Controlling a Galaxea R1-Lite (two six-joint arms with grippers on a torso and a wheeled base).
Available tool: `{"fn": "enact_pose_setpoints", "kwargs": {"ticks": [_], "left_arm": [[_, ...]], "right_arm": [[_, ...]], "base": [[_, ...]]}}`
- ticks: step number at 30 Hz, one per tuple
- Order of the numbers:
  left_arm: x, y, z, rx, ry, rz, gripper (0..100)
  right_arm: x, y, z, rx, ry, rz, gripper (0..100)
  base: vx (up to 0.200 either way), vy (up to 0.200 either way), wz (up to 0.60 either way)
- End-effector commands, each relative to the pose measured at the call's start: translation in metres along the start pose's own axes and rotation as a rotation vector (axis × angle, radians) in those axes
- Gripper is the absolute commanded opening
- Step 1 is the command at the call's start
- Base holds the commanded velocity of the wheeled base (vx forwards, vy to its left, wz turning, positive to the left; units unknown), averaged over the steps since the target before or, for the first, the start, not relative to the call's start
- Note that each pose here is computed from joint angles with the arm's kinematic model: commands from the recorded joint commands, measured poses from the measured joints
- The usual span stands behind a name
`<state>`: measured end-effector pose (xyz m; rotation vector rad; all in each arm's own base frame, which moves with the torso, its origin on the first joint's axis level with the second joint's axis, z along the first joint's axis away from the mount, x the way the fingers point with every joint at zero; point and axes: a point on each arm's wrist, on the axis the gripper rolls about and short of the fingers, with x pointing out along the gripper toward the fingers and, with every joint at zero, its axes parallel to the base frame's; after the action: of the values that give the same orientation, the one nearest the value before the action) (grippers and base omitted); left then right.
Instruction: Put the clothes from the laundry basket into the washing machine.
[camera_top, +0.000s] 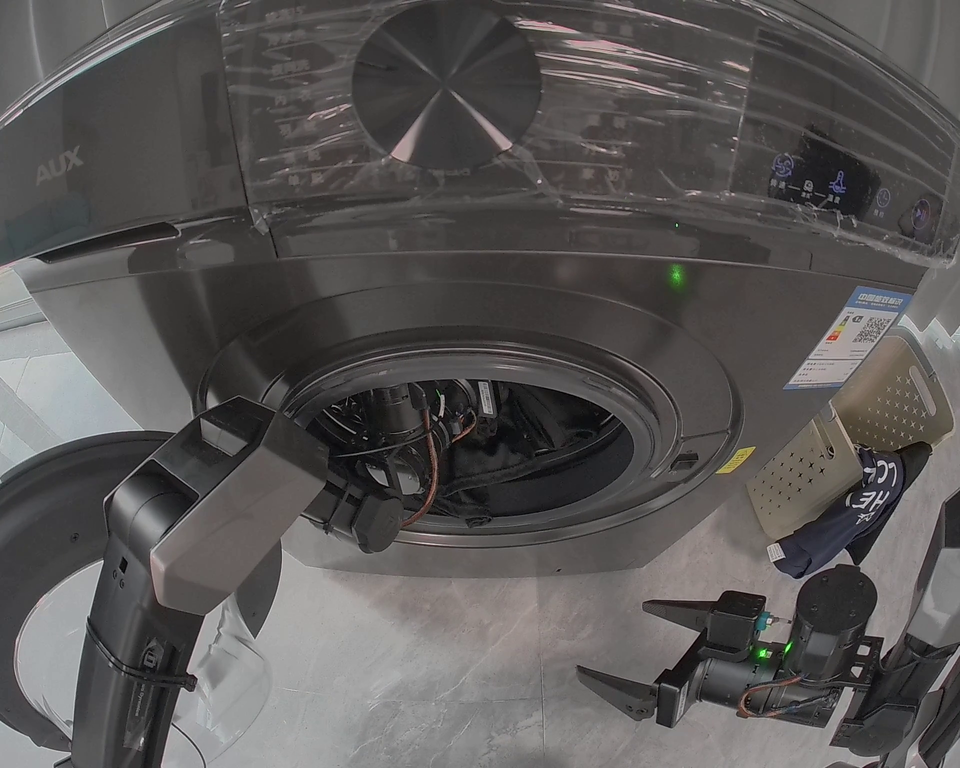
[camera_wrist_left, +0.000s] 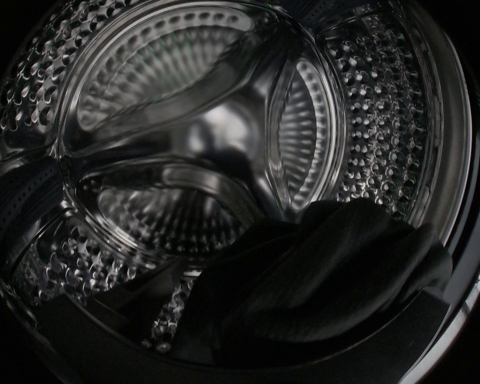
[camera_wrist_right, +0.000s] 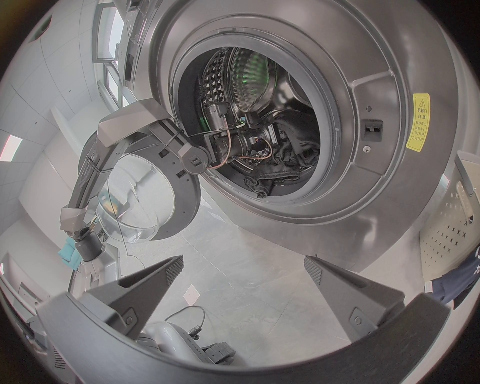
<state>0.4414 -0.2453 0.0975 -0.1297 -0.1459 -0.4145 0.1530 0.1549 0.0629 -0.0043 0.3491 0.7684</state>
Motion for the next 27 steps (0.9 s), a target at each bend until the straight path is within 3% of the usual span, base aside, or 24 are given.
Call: {"fn": "enact_pose_setpoints", "kwargs": {"ticks": [1, 7, 12, 22, 23, 26, 27], "left_arm": [[-0.019, -0.004, 0.005, 0.005, 0.077, 0.0, 100], [-0.043, -0.017, 0.005, 0.012, 0.157, -0.028, 100], [-0.063, -0.03, -0.006, 0.023, 0.247, -0.066, 100], [-0.047, -0.033, -0.033, 0.027, 0.251, -0.071, 100], [-0.045, -0.031, -0.035, 0.028, 0.245, -0.062, 0], [-0.036, -0.03, -0.038, 0.024, 0.219, -0.05, 0], [-0.023, -0.029, -0.039, 0.021, 0.17, -0.015, 0]], "right_arm": [[0.001, -0.001, -0.001, 0.001, 0.005, -0.001, 100], [0.0, 0.0, 0.0, 0.0, 0.002, 0.003, 100], [0.0, 0.0, 0.0, 0.001, -0.002, 0.0, 100], [0.0, 0.0, 0.0, -0.001, 0.002, 0.002, 100], [0.0, 0.0, -0.001, -0.001, 0.003, 0.002, 100], [0.001, 0.0, -0.001, -0.001, 0.005, 0.004, 100], [0.001, 0.0, -0.001, 0.001, 0.006, 0.002, 100]], "base": [[0.0, 0.0, 0.0], [0.0, 0.0, 0.0], [0.0, 0.0, 0.0], [0.0, 0.0, 0.0], [0.0, 0.0, 0.0], [0.0, 0.0, 0.0], [0.0, 0.0, 0.0]]}}
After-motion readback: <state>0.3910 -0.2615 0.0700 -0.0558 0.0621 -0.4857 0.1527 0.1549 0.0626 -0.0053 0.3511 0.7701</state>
